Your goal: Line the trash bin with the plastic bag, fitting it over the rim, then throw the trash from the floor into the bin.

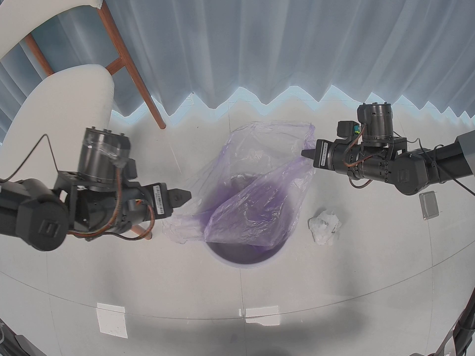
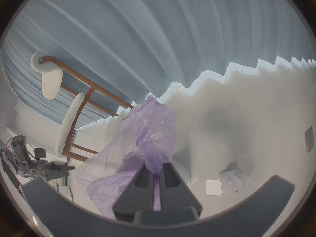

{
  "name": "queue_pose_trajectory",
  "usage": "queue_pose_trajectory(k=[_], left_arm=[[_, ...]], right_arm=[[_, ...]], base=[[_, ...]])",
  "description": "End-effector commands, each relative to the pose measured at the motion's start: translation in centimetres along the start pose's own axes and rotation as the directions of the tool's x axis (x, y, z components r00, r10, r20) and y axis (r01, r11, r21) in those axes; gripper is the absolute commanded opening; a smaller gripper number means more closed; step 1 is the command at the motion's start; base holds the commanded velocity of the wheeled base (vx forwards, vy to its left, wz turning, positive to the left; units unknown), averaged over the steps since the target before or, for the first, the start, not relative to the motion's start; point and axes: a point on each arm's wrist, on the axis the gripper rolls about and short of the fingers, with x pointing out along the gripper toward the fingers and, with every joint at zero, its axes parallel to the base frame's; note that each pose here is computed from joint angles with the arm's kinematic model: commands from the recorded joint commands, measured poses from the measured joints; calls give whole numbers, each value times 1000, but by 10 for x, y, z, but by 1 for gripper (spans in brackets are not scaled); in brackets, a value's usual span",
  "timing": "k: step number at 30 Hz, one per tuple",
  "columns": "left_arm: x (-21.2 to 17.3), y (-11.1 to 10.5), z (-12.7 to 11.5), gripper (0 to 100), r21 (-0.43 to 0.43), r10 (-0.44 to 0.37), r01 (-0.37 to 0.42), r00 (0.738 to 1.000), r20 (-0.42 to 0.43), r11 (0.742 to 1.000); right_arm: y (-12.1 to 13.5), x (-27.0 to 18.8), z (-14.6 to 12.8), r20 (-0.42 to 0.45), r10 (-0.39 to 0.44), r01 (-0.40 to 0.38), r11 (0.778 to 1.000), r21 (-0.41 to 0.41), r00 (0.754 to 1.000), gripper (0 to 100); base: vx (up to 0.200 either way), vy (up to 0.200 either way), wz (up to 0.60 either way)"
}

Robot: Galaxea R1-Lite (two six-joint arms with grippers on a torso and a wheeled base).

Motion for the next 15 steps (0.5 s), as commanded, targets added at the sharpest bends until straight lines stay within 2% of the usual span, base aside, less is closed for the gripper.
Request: queue_pose_trajectory(k=[1,2,4,6,7,8,9,13,15], left_arm=[[-73,31,10,100,20,15,-18,984,175,1000],[-84,38,7,100,18,29,-33,979,204,999],[-116,65,-6,100,-12,96,-97,948,302,995],[-134,78,-19,100,-29,132,-131,922,363,991],[-153,89,-39,100,-36,161,-161,890,426,986],[-157,90,-42,100,-35,163,-165,885,436,986],[-174,96,-64,100,-17,170,-185,857,486,983],[-188,105,-99,100,21,189,-232,839,510,973],[-191,108,-111,100,17,196,-239,832,519,971]], right_arm=[[-7,-21,13,44,-19,18,1000,8,999,0],[-7,-24,14,46,-15,14,1000,8,999,0],[-8,-28,11,32,-4,4,1000,7,999,0],[-10,-28,7,19,-7,7,1000,9,1000,0],[-10,-30,3,6,-11,11,1000,11,1000,0],[-10,-31,3,4,-10,10,1000,11,1000,0],[-9,-36,-1,-5,-11,11,1000,16,1000,0],[-10,-39,-12,-38,-20,21,1000,21,999,0],[-7,-44,-12,-17,-14,14,1000,21,1000,0]], base=[[0,0,0],[0,0,0],[0,0,0],[0,0,0],[0,0,0],[0,0,0],[0,0,0],[0,0,0],[0,0,0]])
